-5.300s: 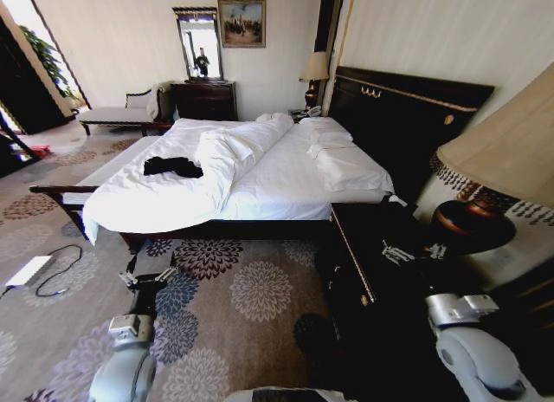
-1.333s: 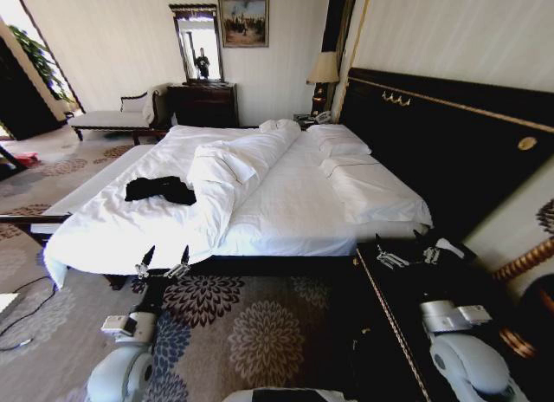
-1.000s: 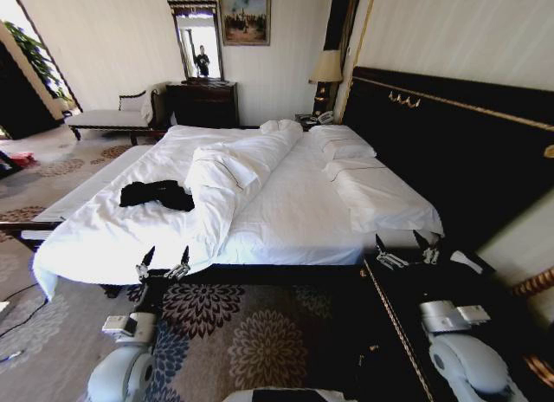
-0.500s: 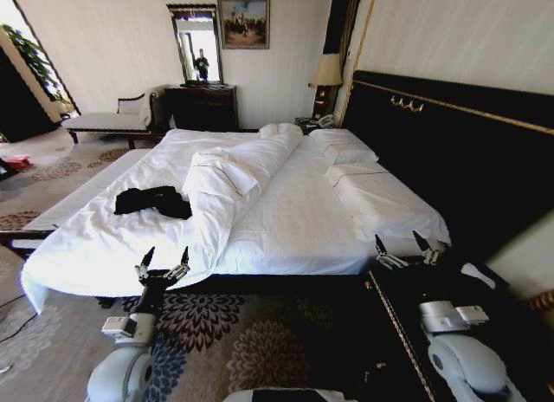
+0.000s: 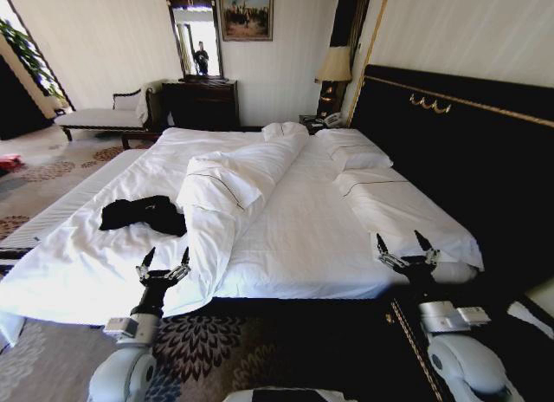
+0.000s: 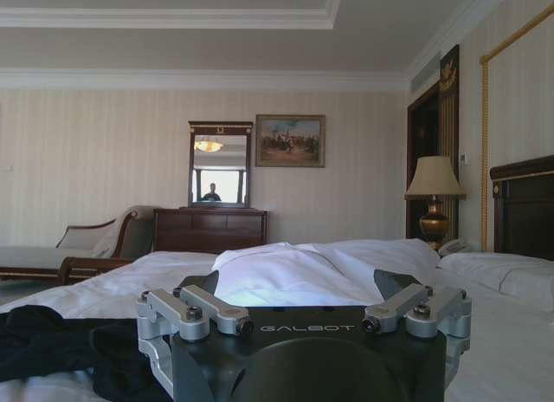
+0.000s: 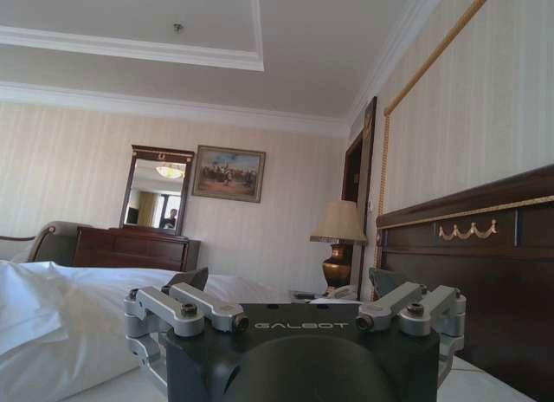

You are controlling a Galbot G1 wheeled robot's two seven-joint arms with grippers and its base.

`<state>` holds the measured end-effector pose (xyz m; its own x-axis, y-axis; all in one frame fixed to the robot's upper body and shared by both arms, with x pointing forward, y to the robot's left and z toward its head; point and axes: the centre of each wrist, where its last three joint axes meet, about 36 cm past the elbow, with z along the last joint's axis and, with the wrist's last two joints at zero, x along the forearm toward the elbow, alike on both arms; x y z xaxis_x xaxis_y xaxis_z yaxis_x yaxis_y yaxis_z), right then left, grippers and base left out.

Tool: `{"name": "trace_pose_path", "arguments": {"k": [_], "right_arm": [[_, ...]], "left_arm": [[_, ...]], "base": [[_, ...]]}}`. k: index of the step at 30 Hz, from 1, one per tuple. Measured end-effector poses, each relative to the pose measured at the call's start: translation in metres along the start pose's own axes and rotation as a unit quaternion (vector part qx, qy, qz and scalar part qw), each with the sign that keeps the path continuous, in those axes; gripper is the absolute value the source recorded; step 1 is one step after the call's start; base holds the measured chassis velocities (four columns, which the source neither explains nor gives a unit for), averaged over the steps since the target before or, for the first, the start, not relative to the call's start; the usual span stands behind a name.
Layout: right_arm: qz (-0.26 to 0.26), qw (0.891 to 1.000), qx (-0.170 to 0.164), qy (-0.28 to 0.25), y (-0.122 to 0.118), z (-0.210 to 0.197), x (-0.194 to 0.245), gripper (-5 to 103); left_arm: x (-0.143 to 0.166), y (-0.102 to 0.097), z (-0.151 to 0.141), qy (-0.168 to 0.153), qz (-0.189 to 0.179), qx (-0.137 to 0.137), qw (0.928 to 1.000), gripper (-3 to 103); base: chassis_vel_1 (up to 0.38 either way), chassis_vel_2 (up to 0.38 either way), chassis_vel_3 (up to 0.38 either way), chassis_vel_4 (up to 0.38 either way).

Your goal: Fold the clothes on the bed.

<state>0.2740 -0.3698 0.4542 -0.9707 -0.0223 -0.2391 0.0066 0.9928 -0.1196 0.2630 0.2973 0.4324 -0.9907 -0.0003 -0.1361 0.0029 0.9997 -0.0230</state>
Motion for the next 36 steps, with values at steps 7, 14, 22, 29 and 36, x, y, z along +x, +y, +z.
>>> {"name": "trace_pose_path", "arguments": {"k": [7, 14, 22, 29, 36], "right_arm": [[0.004, 1.0, 0.003, 0.0, -0.0011, 0.0, 0.0004, 100], [0.012, 1.0, -0.009, 0.005, 0.0003, 0.0011, 0.0007, 100], [0.006, 1.0, -0.01, 0.006, -0.001, 0.005, 0.0013, 100], [0.003, 1.0, -0.007, 0.002, -0.004, 0.0071, 0.0014, 100], [0.006, 1.0, -0.013, -0.002, 0.0009, 0.0074, 0.0025, 100]], "left_arm": [[-0.0003, 0.0001, 0.0005, -0.001, 0.0, 0.0, 1.0, 100], [0.0, 0.0005, 0.0016, -0.002, 0.0, 0.0, 1.0, 100], [0.0004, 0.0005, 0.0034, -0.002, -0.001, -0.001, 1.0, 100], [0.001, 0.0003, 0.0038, -0.002, -0.002, 0.0, 1.0, 100], [0.0023, 0.0001, 0.0043, -0.003, -0.002, -0.001, 1.0, 100]], "base": [[0.0, 0.0, 0.0, 0.0], [0.0, 0.0, 0.0, 0.0], [0.0, 0.0, 0.0, 0.0], [-0.014, 0.011, 0.012, -0.015], [-0.068, 0.084, 0.07, -0.086]]}}
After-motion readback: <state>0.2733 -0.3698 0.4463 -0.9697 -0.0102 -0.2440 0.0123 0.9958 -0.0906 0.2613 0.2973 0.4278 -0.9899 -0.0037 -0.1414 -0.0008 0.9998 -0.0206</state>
